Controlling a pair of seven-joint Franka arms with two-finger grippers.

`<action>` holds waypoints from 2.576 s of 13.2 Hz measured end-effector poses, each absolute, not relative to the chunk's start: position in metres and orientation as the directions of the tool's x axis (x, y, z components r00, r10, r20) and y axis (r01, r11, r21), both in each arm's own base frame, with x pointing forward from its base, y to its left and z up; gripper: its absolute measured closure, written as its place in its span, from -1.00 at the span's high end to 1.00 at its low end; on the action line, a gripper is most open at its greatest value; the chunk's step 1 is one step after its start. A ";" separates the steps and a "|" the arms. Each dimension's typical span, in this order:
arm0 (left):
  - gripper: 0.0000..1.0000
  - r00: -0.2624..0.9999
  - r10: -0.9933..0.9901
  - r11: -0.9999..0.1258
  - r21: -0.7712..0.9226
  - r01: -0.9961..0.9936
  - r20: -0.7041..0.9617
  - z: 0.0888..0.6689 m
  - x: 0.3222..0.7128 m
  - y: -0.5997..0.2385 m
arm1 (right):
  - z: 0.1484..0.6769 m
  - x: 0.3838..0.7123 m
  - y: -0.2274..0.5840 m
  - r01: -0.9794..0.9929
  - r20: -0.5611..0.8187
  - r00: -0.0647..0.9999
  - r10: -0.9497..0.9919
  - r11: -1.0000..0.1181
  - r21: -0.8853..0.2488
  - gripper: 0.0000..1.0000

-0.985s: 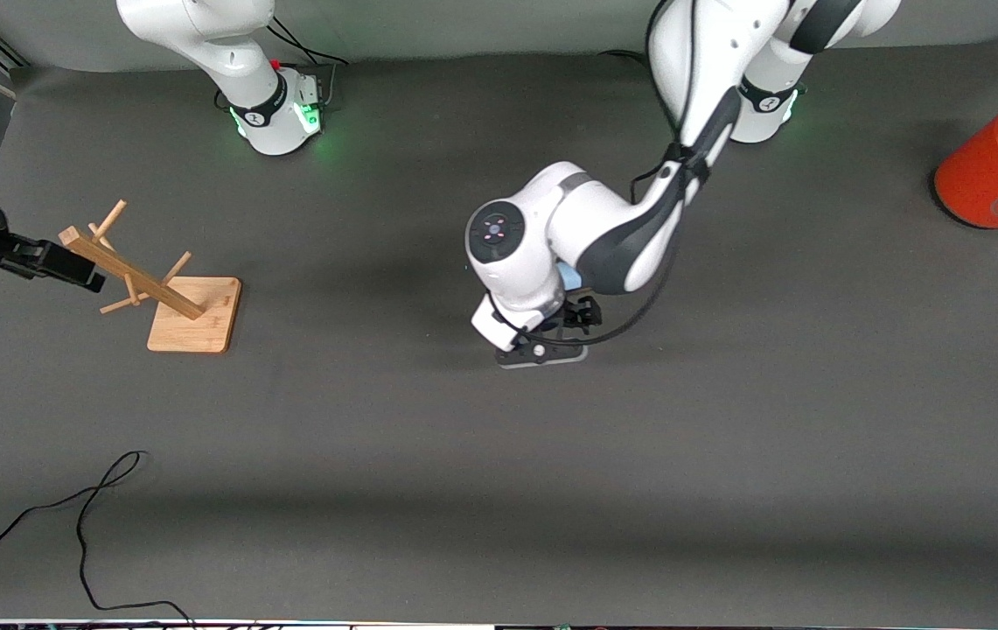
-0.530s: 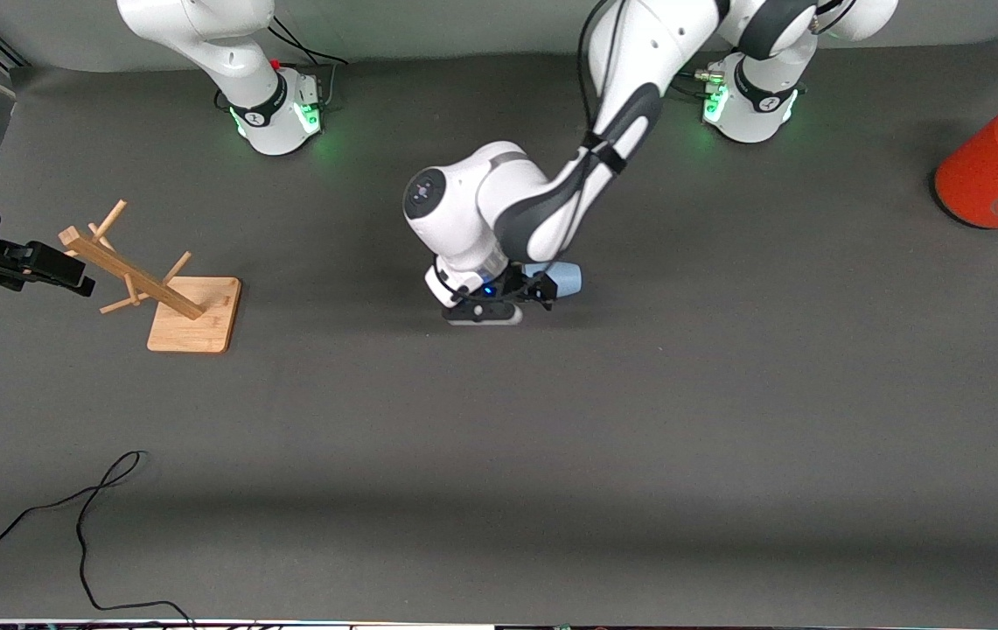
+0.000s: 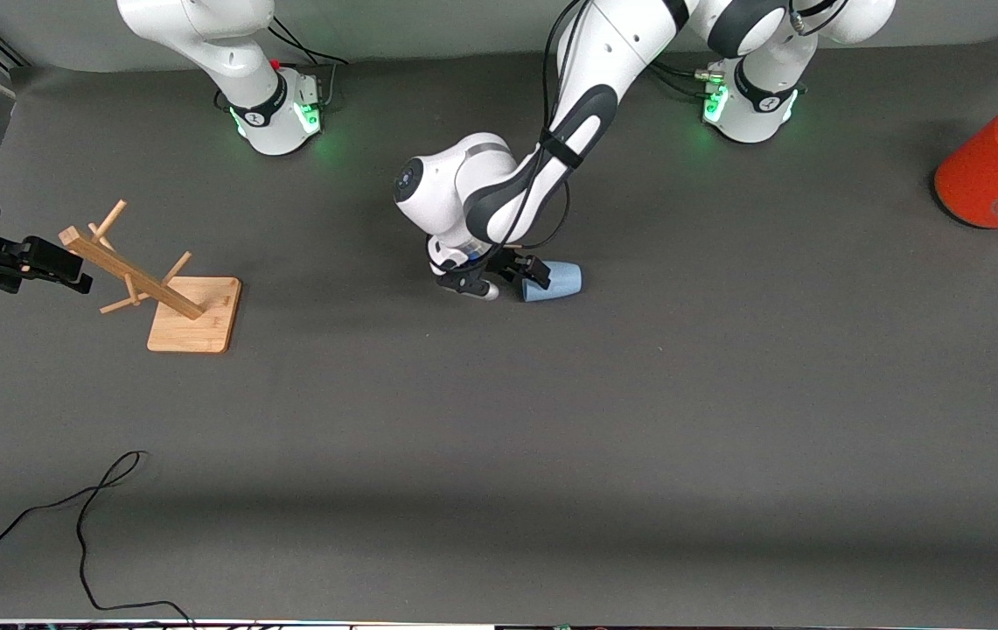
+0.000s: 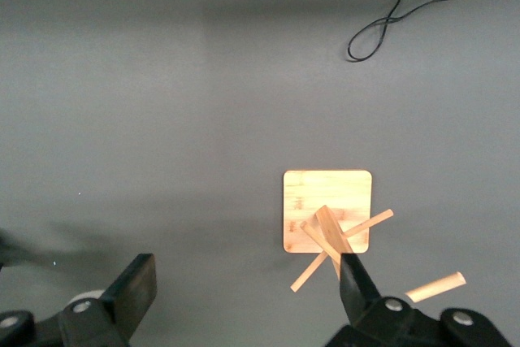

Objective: Rotate and upright cup with both arms
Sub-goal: 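Grasp the cup's rim with the left gripper, then rotate the cup upright with the left gripper and lower it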

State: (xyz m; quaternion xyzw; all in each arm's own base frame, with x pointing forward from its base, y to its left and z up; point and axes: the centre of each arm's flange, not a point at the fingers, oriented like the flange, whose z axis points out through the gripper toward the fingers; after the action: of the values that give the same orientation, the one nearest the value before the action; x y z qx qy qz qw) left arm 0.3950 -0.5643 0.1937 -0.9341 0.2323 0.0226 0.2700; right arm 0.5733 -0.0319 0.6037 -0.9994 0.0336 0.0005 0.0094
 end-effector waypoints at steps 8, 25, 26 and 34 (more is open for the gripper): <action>-0.73 0.810 -0.525 -0.630 -0.519 -0.577 -0.263 0.204 0.416 -0.545 | 0.604 0.573 -0.027 -0.048 0.000 0.999 -0.048 -0.999 -0.023 1.00; -0.88 0.998 0.057 -0.998 -0.004 0.057 -0.012 0.493 0.591 -0.316 | 0.605 0.573 -0.022 -0.029 0.001 1.000 -0.029 -0.999 -0.018 1.00; -0.88 0.998 0.063 -0.998 0.014 0.063 0.000 0.477 0.588 -0.316 | 0.605 0.573 -0.022 -0.025 0.001 1.000 -0.025 -1.000 -0.012 1.00; -0.88 0.992 0.123 -0.987 0.107 0.119 0.029 0.288 0.501 -0.380 | 0.605 0.573 -0.023 -0.021 0.001 1.000 -0.021 -1.000 -0.006 1.00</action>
State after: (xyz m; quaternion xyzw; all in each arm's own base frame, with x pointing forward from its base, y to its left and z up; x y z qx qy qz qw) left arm 0.5006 -0.3795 0.2881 -0.9966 -0.0609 -0.0175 -0.0527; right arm 0.5729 -0.0231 0.6053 -0.9999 0.0107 -0.0006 0.0029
